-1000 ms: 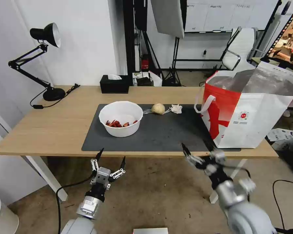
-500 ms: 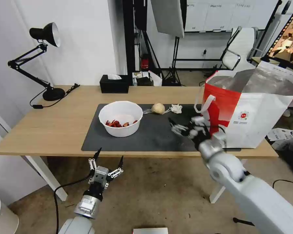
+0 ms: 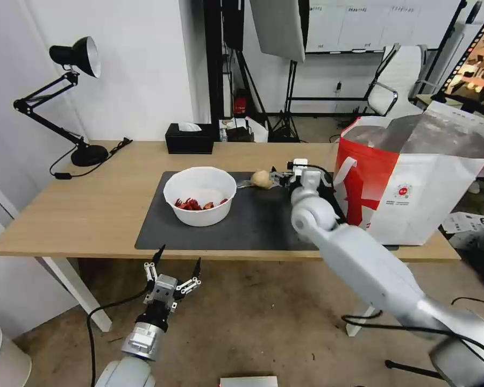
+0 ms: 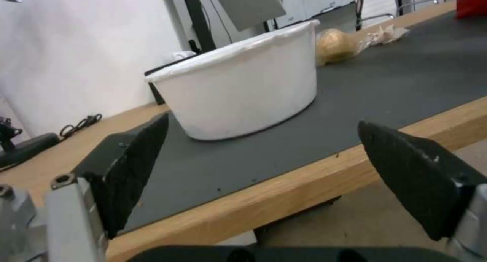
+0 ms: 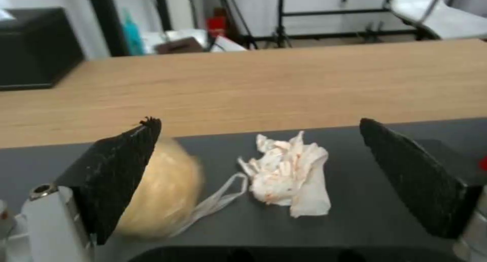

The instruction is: Pick up the trash from the table and place it into the takeout bag.

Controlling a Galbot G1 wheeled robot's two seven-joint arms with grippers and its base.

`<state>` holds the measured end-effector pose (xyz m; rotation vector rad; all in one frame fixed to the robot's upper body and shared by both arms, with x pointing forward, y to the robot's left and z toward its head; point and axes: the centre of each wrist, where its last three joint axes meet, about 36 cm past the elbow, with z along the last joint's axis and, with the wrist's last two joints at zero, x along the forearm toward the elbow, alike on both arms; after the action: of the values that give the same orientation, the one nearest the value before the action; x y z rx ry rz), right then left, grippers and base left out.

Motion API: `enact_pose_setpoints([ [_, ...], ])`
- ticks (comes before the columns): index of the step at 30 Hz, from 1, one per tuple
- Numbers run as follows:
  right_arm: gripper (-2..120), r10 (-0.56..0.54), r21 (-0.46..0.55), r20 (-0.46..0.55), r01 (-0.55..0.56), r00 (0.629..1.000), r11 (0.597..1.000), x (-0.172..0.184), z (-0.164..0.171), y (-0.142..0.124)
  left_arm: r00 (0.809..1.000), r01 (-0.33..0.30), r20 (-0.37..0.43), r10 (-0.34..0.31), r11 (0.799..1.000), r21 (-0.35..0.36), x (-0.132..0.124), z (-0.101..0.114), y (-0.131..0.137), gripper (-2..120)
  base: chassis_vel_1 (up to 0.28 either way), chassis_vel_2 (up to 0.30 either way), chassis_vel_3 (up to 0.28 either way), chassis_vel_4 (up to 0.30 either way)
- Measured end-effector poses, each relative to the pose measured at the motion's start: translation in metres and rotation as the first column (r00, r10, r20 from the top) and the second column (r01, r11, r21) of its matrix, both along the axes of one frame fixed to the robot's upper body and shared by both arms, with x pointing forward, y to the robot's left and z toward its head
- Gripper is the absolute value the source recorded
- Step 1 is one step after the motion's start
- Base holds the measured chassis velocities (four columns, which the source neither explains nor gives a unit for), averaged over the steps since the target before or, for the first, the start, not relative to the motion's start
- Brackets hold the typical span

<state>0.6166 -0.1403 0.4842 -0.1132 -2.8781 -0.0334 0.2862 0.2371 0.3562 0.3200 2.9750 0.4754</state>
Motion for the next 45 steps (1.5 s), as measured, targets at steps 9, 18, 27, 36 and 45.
enact_pose_setpoints([
  [9, 100, -0.129, -0.042, -0.051, 0.127, 0.99, 0.991, 0.041, -0.008, 0.011, 1.0, -0.003, -0.001, 0.003, 1.0, -0.002, 0.004, -0.003, 0.002, 100, 0.0, 0.0, 0.0, 0.0],
  [18, 100, -0.122, -0.064, -0.092, 0.116, 0.988, 0.991, 0.063, -0.005, 0.016, 1.0, -0.005, 0.0, 0.005, 1.0, -0.01, 0.007, -0.003, 0.005, 100, 0.0, 0.0, 0.0, 0.0],
  [27, 100, -0.119, -0.113, -0.156, 0.102, 0.981, 0.988, 0.07, -0.009, 0.016, 1.0, -0.004, 0.002, 0.004, 1.0, -0.013, 0.008, -0.002, 0.005, 100, 0.0, 0.0, 0.0, 0.0],
  [36, 100, -0.135, -0.16, -0.24, 0.098, 0.961, 0.982, 0.074, -0.019, 0.005, 1.0, -0.011, 0.003, 0.011, 1.0, -0.017, 0.007, -0.001, 0.007, 100, 0.0, 0.0, 0.0, 0.0],
  [45, 100, -0.153, -0.164, -0.274, 0.111, 0.949, 0.98, 0.08, -0.023, 0.001, 1.0, -0.007, 0.0, 0.007, 1.0, -0.023, 0.006, -0.002, 0.004, 100, 0.0, 0.0, 0.0, 0.0],
])
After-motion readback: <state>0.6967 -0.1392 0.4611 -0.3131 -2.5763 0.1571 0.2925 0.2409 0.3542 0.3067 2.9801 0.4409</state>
